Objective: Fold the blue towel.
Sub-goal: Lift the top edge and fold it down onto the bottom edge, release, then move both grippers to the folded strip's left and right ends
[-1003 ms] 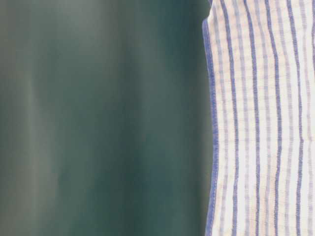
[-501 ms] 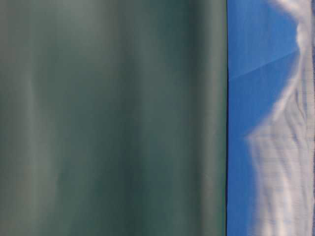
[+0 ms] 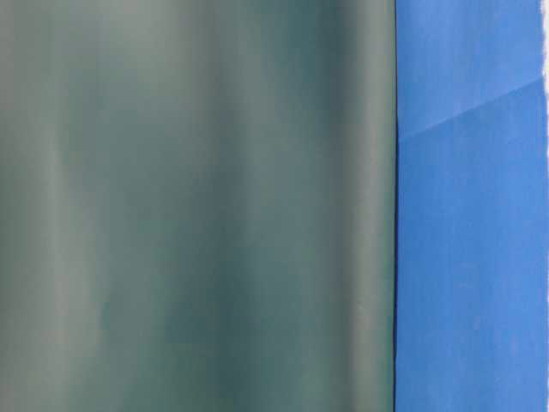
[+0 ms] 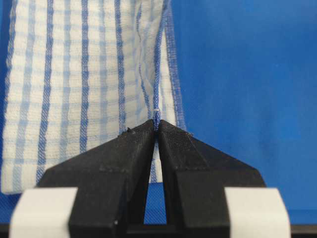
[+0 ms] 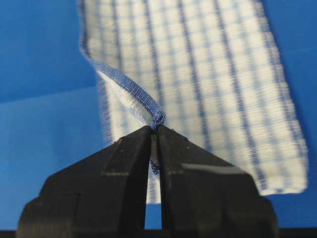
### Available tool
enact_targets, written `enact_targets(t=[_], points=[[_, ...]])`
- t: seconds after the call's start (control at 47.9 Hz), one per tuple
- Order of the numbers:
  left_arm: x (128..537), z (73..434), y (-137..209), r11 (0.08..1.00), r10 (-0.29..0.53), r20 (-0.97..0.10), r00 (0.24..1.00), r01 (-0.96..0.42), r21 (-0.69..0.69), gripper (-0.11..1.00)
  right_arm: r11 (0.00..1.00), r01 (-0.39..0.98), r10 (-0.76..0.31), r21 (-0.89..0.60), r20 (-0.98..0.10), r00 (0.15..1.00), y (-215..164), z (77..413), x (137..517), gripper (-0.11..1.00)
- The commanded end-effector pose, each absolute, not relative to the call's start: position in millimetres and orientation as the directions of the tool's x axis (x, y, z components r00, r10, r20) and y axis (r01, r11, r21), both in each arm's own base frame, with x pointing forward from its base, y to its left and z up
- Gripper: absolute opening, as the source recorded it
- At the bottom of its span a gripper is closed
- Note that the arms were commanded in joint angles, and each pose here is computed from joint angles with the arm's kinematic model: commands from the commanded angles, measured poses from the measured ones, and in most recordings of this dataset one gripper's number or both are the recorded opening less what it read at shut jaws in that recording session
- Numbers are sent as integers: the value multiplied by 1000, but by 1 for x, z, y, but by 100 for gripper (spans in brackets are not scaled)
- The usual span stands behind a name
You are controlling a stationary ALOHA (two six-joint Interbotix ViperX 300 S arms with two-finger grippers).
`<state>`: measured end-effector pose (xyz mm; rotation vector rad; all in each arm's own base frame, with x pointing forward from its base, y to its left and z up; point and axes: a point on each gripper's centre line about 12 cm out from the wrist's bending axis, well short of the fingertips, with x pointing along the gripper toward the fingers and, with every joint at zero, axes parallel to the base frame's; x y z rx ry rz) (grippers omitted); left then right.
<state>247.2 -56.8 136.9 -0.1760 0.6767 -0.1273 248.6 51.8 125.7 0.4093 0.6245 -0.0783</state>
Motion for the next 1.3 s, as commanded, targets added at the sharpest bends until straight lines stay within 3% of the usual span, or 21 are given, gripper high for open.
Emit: enact_targets(t=[0.0,0.167,0.272,0.376,0.439,0.501,0.585,0.627,0.752,0.898,1.274], points=[[251,143,-58,974,-179,-591,787,59,-217,4,916,177,64,361,-566,822,57,131,252,-1],[252,143,-59,973,-179,-590,788,54,-223,6,915,175,75,364,-577,813,59,130,251,0],[253,144,-59,973,-181,-582,793,58,-225,26,914,173,76,366,-575,815,60,131,253,10],[253,145,-59,973,-182,-580,794,58,-225,57,913,169,78,371,-567,820,61,134,255,32],[253,146,-59,973,-181,-580,795,59,-223,76,914,165,79,370,-561,824,61,136,257,50],[252,150,-59,974,-183,-575,798,67,-218,87,918,154,82,366,-555,828,62,139,258,70],[251,158,-58,974,-183,-561,808,69,-218,84,922,141,83,360,-539,838,61,143,258,90],[249,162,-56,974,-179,-556,812,66,-218,82,924,136,80,357,-528,846,59,147,258,94],[246,177,-43,976,-145,-540,829,29,-216,79,927,145,49,347,-494,868,47,157,256,88],[244,180,-23,979,-78,-543,836,-40,-201,79,926,200,-18,321,-492,870,24,161,255,89],[251,159,-3,996,-9,-619,785,-46,-73,80,922,294,-104,251,-571,814,-7,145,256,89]])
